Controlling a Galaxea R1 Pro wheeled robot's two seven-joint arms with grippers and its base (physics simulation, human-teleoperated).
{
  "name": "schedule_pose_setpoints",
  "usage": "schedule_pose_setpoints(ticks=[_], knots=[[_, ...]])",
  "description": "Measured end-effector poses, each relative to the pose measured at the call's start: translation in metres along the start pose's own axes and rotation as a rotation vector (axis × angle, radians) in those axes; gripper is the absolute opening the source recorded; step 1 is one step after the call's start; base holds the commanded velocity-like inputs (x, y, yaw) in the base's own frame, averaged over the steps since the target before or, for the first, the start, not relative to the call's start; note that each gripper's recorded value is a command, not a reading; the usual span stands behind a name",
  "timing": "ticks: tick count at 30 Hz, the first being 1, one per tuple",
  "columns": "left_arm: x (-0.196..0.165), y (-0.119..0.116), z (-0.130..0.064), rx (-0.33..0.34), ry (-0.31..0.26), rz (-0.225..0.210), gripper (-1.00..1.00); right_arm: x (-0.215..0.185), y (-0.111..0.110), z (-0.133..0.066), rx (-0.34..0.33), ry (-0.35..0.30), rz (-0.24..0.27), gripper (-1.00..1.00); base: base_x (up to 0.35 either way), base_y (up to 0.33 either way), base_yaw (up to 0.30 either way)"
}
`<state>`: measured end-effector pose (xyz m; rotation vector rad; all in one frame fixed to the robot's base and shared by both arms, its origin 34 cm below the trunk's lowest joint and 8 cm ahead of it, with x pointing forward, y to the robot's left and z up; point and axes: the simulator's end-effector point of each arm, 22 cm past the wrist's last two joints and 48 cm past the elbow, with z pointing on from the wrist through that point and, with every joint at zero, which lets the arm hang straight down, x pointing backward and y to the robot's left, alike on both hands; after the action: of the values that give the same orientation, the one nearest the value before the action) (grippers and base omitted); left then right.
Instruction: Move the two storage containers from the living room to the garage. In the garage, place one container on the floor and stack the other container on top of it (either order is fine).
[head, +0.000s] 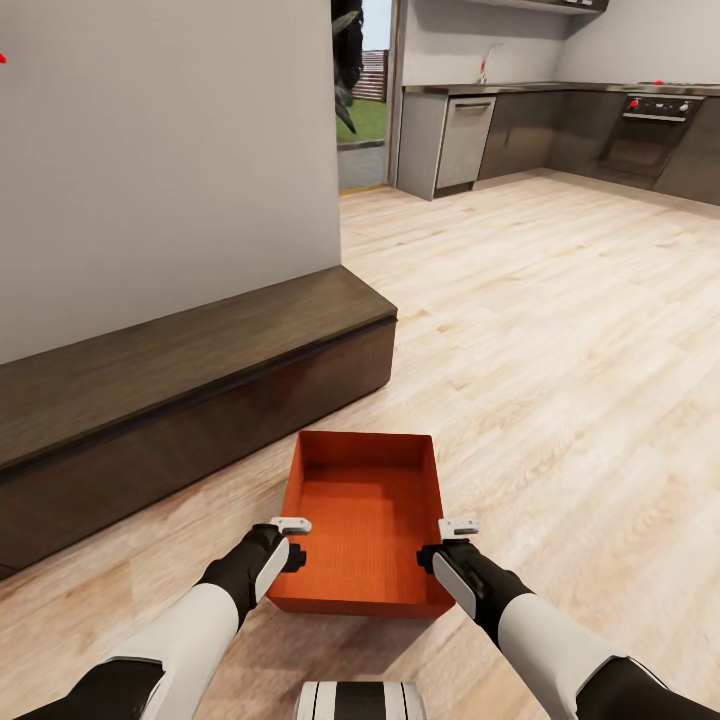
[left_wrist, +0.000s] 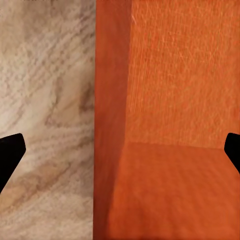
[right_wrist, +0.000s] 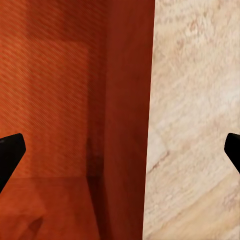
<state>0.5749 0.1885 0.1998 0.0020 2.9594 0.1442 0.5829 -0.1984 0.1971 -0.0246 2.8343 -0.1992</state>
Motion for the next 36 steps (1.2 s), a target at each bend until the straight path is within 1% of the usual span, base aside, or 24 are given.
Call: schedule_pose_setpoints(ticks=[16, 19, 25, 36], knots=[[-0.001, 0.004, 0.000, -0.011, -0.002, 0.000, 1.00, 0.000, -0.001, 0.000, 0.001, 0.000, 0.000, 1.00, 0.000, 0.000, 0.000], [-0.001, 0.004, 0.000, -0.011, -0.002, 0.000, 1.00, 0.000, -0.011, 0.002, 0.015, 0.001, 0.001, 1.00, 0.000, 0.000, 0.000], [-0.001, 0.004, 0.000, -0.011, -0.002, -0.001, 1.00, 0.001, -0.023, 0.004, 0.030, 0.002, 0.002, 1.00, 0.000, 0.000, 0.000], [-0.001, 0.004, 0.000, -0.010, -0.002, -0.001, 1.00, 0.001, -0.024, 0.005, 0.032, 0.002, 0.004, 1.00, 0.000, 0.000, 0.000]])
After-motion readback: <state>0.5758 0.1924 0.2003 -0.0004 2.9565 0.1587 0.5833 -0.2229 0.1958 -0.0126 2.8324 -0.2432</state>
